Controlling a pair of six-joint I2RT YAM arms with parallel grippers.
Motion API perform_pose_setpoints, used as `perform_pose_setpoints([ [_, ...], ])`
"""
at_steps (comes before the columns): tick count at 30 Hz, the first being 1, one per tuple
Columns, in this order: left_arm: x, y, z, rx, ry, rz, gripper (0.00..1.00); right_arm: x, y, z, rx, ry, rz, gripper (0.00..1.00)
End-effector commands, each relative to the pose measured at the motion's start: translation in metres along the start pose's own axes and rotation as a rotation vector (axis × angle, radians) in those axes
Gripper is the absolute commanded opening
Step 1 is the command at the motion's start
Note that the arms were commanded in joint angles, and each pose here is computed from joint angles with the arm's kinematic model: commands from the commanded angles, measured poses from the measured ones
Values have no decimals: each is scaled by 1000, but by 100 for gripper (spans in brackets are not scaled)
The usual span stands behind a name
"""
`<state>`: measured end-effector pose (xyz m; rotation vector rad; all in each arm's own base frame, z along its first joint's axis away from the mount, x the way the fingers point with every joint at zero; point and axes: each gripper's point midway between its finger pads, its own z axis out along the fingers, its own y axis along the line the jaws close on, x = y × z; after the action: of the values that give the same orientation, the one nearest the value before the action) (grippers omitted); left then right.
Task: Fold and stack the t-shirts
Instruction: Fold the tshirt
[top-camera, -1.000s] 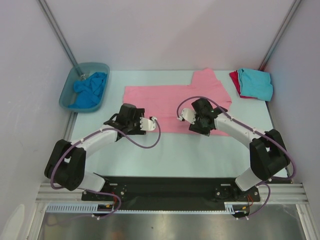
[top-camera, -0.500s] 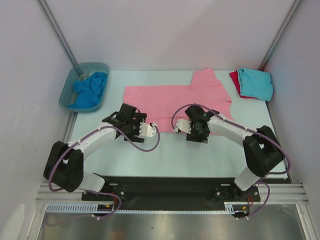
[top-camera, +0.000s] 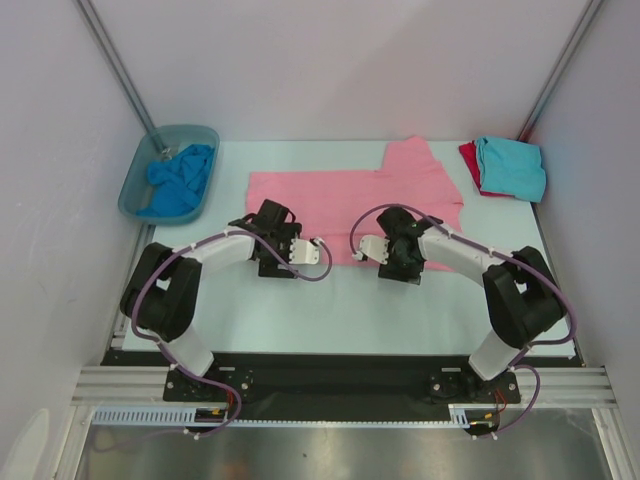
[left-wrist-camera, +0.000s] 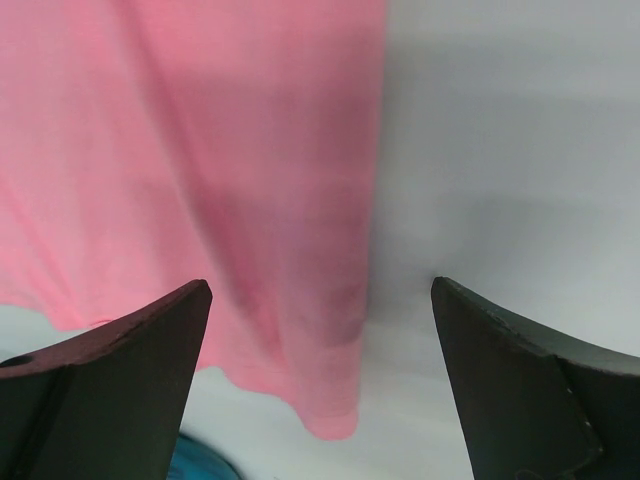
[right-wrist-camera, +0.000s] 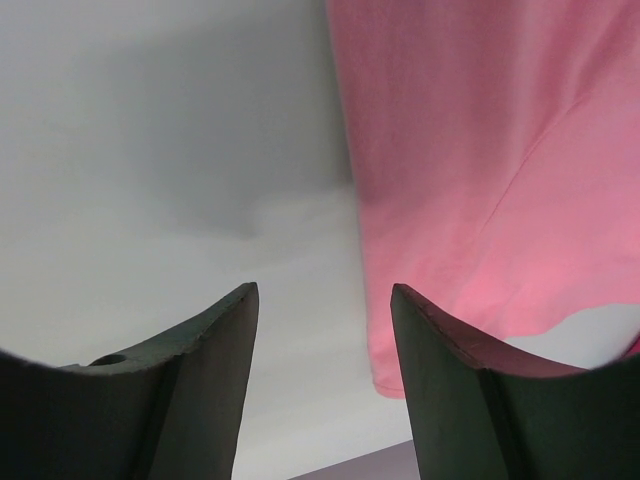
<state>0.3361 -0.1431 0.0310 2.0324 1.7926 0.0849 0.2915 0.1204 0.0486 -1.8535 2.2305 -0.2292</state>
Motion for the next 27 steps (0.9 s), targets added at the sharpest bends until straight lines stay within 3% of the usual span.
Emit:
perform_pose_setpoints([
  [1, -9, 20, 1, -97, -14, 6, 98, 1, -9, 0, 18, -16, 29, 61],
  [21, -11, 36, 13, -178, -8, 53, 93, 11, -41, 38, 138, -3, 73, 59],
  [27, -12, 36, 11, -184, -14, 62, 77, 6, -49, 40, 158, -11, 77, 57],
])
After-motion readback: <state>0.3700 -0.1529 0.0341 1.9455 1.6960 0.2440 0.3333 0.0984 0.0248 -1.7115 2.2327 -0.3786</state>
